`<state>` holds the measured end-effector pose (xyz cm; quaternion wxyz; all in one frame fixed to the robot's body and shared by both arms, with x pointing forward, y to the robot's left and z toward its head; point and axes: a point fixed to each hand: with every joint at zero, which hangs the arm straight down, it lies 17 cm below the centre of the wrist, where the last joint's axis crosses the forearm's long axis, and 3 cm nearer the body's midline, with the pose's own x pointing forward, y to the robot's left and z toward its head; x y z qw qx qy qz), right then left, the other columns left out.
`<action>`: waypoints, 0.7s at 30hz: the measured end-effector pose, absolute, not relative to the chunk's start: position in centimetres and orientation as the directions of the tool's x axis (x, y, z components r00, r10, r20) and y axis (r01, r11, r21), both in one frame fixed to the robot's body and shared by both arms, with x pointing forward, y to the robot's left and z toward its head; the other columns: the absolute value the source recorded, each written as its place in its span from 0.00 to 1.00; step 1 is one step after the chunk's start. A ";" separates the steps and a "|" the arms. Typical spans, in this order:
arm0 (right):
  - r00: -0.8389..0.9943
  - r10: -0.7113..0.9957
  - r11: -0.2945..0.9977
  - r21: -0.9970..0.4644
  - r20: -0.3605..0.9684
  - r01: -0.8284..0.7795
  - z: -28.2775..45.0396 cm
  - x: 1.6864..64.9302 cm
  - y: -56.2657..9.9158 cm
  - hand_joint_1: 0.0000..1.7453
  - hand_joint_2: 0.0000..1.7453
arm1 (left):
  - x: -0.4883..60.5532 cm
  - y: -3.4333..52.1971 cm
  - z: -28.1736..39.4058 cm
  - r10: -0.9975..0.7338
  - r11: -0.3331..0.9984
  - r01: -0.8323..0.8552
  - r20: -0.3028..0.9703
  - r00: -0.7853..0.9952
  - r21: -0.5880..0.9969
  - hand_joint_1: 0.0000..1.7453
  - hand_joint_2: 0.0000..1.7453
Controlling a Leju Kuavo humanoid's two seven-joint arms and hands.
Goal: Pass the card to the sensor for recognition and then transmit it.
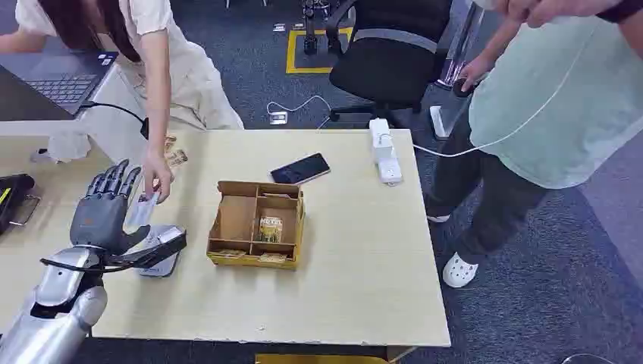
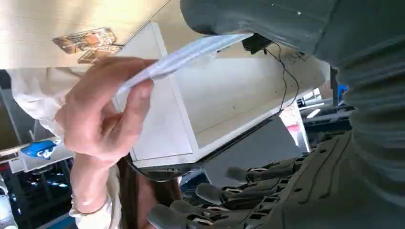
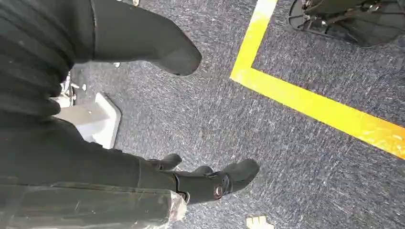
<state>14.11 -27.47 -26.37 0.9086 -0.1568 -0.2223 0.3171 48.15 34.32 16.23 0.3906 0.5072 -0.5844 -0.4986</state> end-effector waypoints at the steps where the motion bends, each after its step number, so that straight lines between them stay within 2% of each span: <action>1: 0.700 0.646 0.750 -0.426 0.305 -0.507 -26.4 14.1 -27.5 0.00 1.00 | 48.2 34.3 16.2 -0.982 -0.011 -0.203 -0.049 -0.180 0.979 0.00 1.00; 7: 0.700 0.646 0.750 -0.426 0.305 -0.506 -26.4 14.1 -27.5 0.00 1.00 | 48.2 34.3 16.2 -0.982 -0.011 -0.203 -0.048 -0.180 0.979 0.00 1.00; 8: 0.700 0.646 0.750 -0.426 0.305 -0.506 -26.4 14.1 -27.5 0.00 1.00 | 48.2 34.3 16.2 -0.983 -0.010 -0.203 -0.047 -0.180 0.979 0.41 1.00; 9: 0.700 0.646 0.750 -0.426 0.305 -0.506 -26.4 14.1 -27.5 0.00 1.00 | 48.2 34.3 16.2 -0.983 -0.008 -0.202 -0.046 -0.180 0.979 0.89 1.00; 10: 0.700 0.646 0.750 -0.426 0.305 -0.506 -26.4 14.1 -27.5 0.00 1.00 | 48.2 34.3 16.2 -0.983 -0.006 -0.199 -0.043 -0.181 0.980 1.00 1.00; 11: 0.701 0.645 0.751 -0.426 0.305 -0.505 -26.4 14.1 -27.5 0.00 1.00 | 48.2 34.3 16.2 -0.983 -0.003 -0.198 -0.040 -0.182 0.980 1.00 1.00; 12: 0.701 0.644 0.751 -0.425 0.305 -0.505 -26.4 14.1 -27.5 0.00 1.00 | 48.2 34.3 16.1 -0.982 -0.003 -0.195 -0.039 -0.183 0.981 0.92 1.00; 15: 0.702 0.644 0.751 -0.425 0.305 -0.505 -26.4 14.1 -27.5 0.00 1.00 | 48.2 34.3 16.0 -0.982 -0.001 -0.189 -0.037 -0.185 0.982 0.98 1.00; 21: 0.701 0.644 0.750 -0.429 0.305 -0.503 -26.3 14.2 -27.5 0.00 1.00 | 48.3 34.4 15.8 -0.982 0.000 -0.181 -0.034 -0.184 0.983 1.00 1.00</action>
